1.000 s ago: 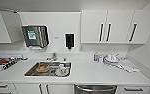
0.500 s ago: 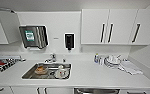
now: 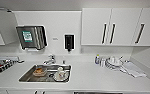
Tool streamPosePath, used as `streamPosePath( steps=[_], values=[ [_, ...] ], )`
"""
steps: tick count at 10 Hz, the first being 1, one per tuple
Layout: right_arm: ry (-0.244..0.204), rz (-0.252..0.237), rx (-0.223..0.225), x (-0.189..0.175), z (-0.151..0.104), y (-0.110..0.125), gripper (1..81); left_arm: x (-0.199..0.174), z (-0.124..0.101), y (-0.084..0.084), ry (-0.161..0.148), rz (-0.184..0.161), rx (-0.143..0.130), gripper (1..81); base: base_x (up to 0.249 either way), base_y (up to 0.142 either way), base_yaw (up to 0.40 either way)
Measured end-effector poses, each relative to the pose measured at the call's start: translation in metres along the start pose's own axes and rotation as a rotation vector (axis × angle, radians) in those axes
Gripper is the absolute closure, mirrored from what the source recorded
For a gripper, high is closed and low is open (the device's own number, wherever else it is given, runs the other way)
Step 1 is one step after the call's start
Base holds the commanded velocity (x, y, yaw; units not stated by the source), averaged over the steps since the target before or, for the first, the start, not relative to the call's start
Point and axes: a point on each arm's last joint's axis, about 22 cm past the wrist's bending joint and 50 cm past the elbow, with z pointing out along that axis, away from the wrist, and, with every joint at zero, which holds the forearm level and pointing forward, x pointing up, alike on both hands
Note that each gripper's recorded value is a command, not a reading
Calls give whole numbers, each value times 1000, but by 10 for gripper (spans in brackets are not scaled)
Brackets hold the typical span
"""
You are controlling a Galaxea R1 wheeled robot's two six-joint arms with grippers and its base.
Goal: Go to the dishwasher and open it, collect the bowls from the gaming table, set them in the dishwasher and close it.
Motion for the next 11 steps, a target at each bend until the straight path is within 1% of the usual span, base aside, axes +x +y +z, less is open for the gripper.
streamPosePath(
  steps=[2,3,4,5,7,8,9,10,11],
  values=[
    [3,1,-5,2,-2,6,10,3,0,0,4,1,0,10,0,0,0],
    [-4,3,1,-3,-2,5,10,-1,0,-2,-2,-1,3,10,0,0,0],
    [-9,6,17,-9,-2,0,10,-9,-1,-4,-12,-3,6,10,0,0,0],
    [-6,7,31,-9,-3,-3,10,-11,-3,-10,-14,-3,12,10,0,0,0],
    [3,7,66,-7,-8,-4,10,-11,-6,-24,-1,-1,23,10,0,0,0],
    [3,7,95,-7,-13,-6,10,-12,-9,-31,-1,-1,25,10,0,0,0],
    [5,8,134,-6,-20,-13,10,-11,-12,-37,2,-1,20,10,0,0,0],
    [10,9,180,-4,-28,-23,10,-9,-14,-40,9,-2,7,10,0,0,0],
    [14,9,217,-2,-38,-27,10,-9,-18,-40,16,-5,-16,10,0,0,0]
  ],
)
